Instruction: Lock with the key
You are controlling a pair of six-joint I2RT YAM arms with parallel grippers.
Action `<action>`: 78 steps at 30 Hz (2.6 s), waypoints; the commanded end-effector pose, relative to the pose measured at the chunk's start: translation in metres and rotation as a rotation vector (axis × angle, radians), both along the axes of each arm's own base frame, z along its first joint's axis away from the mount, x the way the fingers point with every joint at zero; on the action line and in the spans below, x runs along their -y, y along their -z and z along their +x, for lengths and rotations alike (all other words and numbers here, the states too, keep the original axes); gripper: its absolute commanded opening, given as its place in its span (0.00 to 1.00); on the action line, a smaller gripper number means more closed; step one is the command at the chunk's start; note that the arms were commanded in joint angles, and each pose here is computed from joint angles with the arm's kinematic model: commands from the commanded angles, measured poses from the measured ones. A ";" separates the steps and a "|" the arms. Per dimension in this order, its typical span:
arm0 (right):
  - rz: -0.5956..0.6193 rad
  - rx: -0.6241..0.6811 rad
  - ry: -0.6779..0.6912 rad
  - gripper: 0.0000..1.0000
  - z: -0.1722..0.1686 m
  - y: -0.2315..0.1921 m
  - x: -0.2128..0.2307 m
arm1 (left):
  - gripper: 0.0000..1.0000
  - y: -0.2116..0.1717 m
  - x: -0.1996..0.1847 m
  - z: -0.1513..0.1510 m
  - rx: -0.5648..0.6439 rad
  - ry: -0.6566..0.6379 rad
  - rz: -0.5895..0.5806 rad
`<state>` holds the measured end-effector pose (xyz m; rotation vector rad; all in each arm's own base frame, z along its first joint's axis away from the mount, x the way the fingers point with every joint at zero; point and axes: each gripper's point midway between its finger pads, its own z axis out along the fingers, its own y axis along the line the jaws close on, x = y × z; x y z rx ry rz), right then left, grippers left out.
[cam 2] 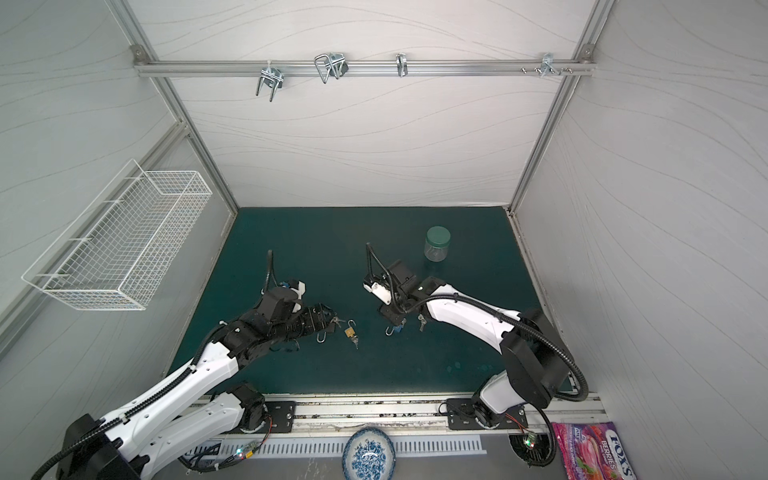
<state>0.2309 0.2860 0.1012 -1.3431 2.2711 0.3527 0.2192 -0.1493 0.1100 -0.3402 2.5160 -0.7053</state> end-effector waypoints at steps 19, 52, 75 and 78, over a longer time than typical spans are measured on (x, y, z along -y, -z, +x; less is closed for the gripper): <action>0.065 -0.097 0.242 0.46 -0.024 0.005 -0.054 | 0.59 0.017 -0.045 0.004 -0.075 -0.203 -0.125; 0.202 -0.017 0.382 0.37 -0.016 -0.049 0.013 | 0.36 0.070 0.005 0.051 -0.193 0.014 0.080; 0.239 0.032 0.433 0.33 -0.012 -0.063 0.041 | 0.38 0.087 0.049 0.015 -0.265 0.186 0.083; 0.251 0.046 0.404 0.33 -0.013 -0.064 0.040 | 0.38 0.077 0.056 0.015 -0.234 0.215 0.037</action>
